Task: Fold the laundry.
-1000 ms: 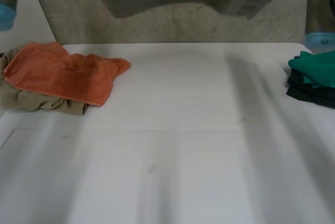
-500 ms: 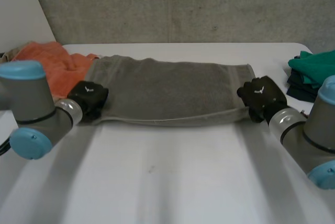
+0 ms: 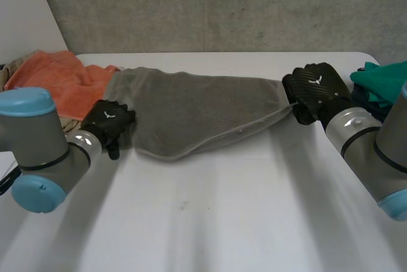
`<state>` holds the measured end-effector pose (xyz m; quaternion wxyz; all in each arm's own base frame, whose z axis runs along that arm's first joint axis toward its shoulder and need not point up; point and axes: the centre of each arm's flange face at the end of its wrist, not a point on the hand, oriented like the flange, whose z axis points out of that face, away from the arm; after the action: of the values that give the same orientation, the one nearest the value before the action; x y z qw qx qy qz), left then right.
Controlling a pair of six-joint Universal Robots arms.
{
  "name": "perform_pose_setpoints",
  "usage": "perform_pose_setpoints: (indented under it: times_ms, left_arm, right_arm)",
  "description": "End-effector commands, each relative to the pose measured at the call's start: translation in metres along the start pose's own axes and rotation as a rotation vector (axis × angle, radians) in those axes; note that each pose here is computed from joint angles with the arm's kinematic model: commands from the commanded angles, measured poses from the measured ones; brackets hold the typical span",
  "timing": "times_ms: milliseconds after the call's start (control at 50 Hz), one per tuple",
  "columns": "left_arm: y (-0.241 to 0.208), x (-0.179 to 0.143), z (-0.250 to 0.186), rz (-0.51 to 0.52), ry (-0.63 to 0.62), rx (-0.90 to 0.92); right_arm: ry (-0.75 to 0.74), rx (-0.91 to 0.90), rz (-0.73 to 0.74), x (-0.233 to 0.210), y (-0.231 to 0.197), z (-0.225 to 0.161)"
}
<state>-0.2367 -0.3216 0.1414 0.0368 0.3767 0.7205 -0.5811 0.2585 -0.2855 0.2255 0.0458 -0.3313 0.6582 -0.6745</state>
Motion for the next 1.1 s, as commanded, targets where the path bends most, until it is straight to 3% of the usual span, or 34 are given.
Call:
perform_pose_setpoints:
  times_ms: [20,240,480,800,1100]
  left_arm:
    - [-0.019,0.036,-0.007,-0.022,0.043,0.033]
    - [-0.022,0.071,-0.012,-0.052,-0.012,-0.021]
    - [-0.035,0.085,0.0,-0.042,-0.027,0.018]
    - [-0.041,0.041,0.04,-0.09,-0.285,-0.024]
    - [-0.019,-0.011,0.047,-0.113,-0.357,-0.095]
  right_arm:
    - [-0.022,0.035,0.031,-0.015,-0.031,-0.01]
    - [0.032,0.091,0.089,-0.008,-0.062,-0.009]
    - [0.017,0.134,0.243,0.0,-0.098,-0.021]
    - [0.042,0.275,0.301,0.032,-0.147,-0.051]
    - [0.08,0.268,0.293,0.049,-0.14,-0.045]
